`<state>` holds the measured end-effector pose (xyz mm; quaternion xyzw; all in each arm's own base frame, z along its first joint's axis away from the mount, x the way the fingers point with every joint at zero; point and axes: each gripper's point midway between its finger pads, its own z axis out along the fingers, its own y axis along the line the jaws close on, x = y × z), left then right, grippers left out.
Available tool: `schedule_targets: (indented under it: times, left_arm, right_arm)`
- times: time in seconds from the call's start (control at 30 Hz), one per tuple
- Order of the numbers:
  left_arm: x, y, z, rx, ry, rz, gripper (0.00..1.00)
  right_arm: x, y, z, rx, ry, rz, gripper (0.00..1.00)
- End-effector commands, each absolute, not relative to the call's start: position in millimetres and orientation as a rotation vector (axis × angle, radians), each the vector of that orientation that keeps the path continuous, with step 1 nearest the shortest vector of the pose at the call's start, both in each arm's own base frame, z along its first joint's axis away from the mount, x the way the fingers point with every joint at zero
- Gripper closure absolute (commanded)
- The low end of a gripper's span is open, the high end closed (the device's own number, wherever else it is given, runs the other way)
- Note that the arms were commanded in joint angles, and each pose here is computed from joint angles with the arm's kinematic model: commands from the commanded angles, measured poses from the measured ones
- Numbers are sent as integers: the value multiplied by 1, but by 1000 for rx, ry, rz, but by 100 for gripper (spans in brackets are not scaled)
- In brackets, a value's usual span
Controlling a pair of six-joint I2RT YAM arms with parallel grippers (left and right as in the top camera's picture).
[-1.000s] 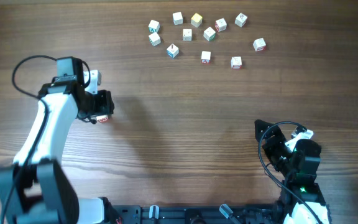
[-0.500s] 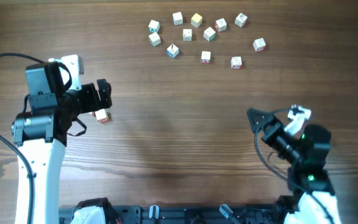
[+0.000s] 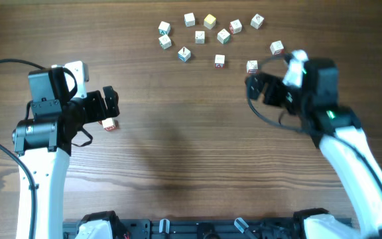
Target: Form a horizontal line
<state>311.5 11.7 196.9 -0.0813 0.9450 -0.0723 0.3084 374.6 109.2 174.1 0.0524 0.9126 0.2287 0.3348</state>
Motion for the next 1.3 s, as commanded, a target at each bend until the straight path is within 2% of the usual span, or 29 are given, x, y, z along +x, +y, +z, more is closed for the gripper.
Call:
schedule_targets:
  times: [0.0,0.17,0.47,0.7,0.8,0.93,1.0,1.13,1.27]
  left_arm:
    - [311,15,200,-242,2493,-185,0]
    - [310,15,199,-243,2500,-186,0]
    - [309,15,198,-244,2505,-186,0]
    - [309,15,198,-245,2506,-186,0]
    - [309,15,198,-244,2505,-186,0]
    - [309,15,198,-245,2506,-186,0]
    - [309,15,198,-245,2506,-186,0]
    - [309,15,198,-244,2506,-186,0]
    - [309,15,198,-245,2506,-186,0]
  right_arm:
    - [420,119,174,8,2376,433,1]
    - [478,134,164,-77,2365,324,0]
    - [570,176,97,-347,2275,320,1]
    - [598,185,46,-374,2197,317,1]
    - [604,187,30,-394,2171,308,4]
    - [611,189,13,-397,2139,308,14]
    - [611,193,8,-407,2124,333,24]
    - [612,199,8,-416,2102,367,34]
    - [613,199,9,-414,2094,368,59]
